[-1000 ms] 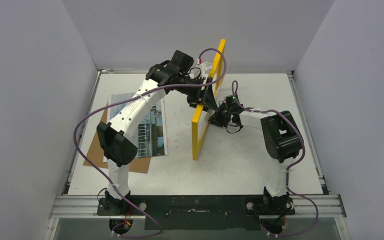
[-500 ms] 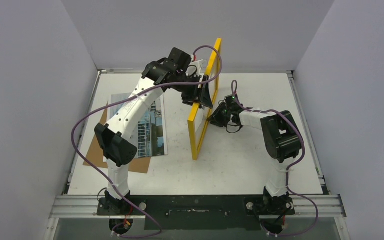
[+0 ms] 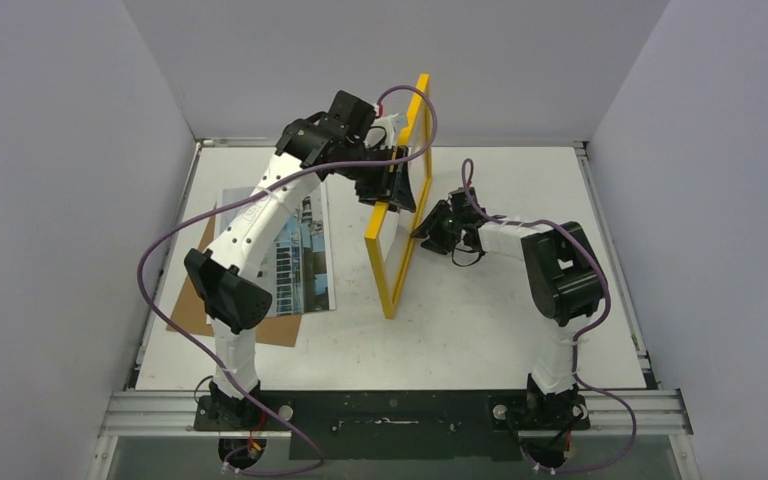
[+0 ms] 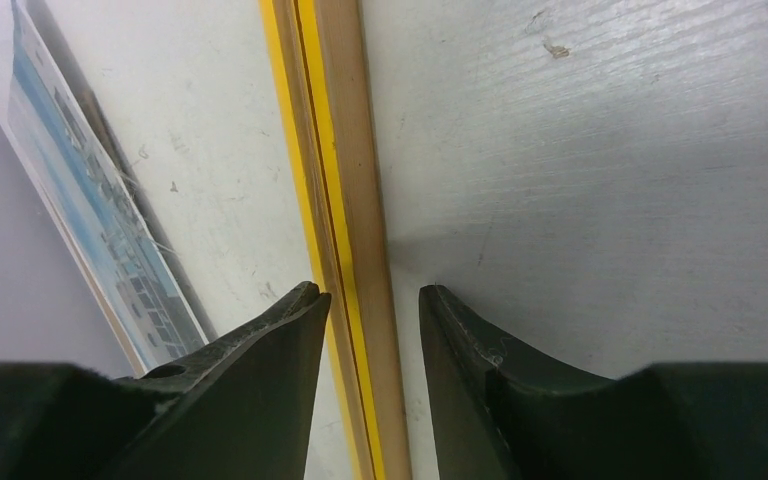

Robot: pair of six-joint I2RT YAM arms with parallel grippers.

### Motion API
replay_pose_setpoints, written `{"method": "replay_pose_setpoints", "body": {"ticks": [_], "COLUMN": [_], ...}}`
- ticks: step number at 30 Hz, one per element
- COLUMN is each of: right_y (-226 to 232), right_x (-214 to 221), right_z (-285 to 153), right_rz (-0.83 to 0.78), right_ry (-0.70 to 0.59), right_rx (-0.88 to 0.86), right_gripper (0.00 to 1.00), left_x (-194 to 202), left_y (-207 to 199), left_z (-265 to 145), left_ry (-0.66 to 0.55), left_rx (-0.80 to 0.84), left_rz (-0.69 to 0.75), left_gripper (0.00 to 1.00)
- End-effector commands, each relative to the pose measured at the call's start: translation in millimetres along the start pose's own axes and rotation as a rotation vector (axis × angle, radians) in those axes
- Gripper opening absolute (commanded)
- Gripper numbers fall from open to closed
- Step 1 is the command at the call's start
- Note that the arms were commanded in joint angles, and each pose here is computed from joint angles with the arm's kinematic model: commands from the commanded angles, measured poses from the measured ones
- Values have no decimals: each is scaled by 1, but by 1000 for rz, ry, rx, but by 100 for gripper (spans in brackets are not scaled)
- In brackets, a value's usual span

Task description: Put the photo into the frame

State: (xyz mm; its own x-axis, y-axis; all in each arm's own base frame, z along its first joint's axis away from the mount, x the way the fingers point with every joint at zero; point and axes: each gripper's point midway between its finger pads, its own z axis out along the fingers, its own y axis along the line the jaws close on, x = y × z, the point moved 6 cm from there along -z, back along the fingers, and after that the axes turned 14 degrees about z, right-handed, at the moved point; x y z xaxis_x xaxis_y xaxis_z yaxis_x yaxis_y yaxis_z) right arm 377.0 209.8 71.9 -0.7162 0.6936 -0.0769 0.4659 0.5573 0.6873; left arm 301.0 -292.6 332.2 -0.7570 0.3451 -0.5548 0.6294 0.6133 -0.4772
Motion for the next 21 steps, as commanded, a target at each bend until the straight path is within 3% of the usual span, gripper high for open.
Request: {"method": "replay_pose_setpoints", "body": {"ticks": [1,5,11,21], "right_y": [-32,-34,-39,-44], "right_x": [1,-2,0,1], "right_z": [-2,-4,0,1], "right_rz": [0,2,7,2], "right_ry": [-20,-24,-9,-3], "right_rx": [118,127,137,161], "right_gripper": [42,42,42,41], "left_x": [-1,-4,-2,-20], "left_y": [33,32,34,27], "left_z": [-10,-16,-9,-30], "left_ry": [-14,-50,-34,-153], "left_rx": [-107,-50,-17,6], "left_rz": [-46,-53,-68,-79], "left_gripper": [50,63,70,81]}}
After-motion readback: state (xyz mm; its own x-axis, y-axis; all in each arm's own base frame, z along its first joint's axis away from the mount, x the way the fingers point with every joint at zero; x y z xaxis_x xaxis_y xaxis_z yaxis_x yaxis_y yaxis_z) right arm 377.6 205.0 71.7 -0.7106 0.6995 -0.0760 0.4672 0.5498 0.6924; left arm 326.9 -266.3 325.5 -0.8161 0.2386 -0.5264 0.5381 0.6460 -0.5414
